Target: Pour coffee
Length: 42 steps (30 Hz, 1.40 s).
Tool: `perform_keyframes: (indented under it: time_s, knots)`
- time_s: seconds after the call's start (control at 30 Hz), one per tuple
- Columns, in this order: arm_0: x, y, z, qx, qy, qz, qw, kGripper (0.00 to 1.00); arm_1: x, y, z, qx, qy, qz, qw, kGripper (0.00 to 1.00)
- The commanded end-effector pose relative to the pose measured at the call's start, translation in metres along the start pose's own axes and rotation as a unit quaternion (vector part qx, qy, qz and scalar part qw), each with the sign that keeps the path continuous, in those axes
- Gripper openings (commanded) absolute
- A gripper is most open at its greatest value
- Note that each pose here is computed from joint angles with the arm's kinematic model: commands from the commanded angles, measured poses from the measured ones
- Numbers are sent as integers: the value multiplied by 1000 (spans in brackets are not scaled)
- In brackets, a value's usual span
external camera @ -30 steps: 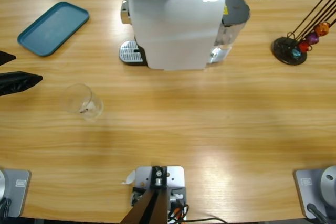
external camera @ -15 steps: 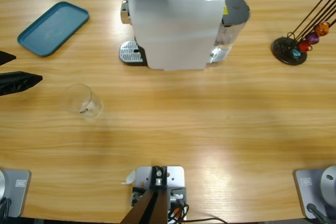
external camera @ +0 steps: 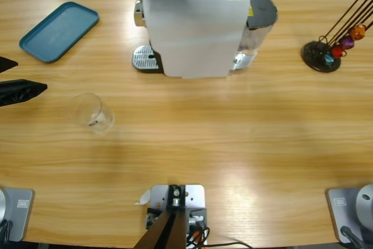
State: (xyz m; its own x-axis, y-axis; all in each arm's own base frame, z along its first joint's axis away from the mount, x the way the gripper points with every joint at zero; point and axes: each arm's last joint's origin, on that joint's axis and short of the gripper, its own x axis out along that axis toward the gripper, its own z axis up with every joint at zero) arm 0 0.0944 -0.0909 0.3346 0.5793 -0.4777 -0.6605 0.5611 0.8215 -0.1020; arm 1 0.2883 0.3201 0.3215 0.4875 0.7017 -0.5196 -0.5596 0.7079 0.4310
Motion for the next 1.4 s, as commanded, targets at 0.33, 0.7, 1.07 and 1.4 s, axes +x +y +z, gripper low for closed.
perform_keyframes:
  time_s: [0.33, 0.7, 1.07, 1.4]
  knots:
    - [5, 3, -5, -16, -5, 19, 1000, 991, -131, 30, 39, -151, -133, 52, 978, 1000]
    - [20, 0, -47, -96, 34, 14, 995, 987, -198, -11, -70, -142, -52, 25, 988, 1000]
    - [58, -12, -82, -115, 61, 26, 991, 1000, -205, -20, -86, -134, -40, -5, 990, 1000]
    - [78, -19, -104, -59, 39, 22, 997, 1000, -202, -24, -90, -124, -32, -24, 991, 1000]
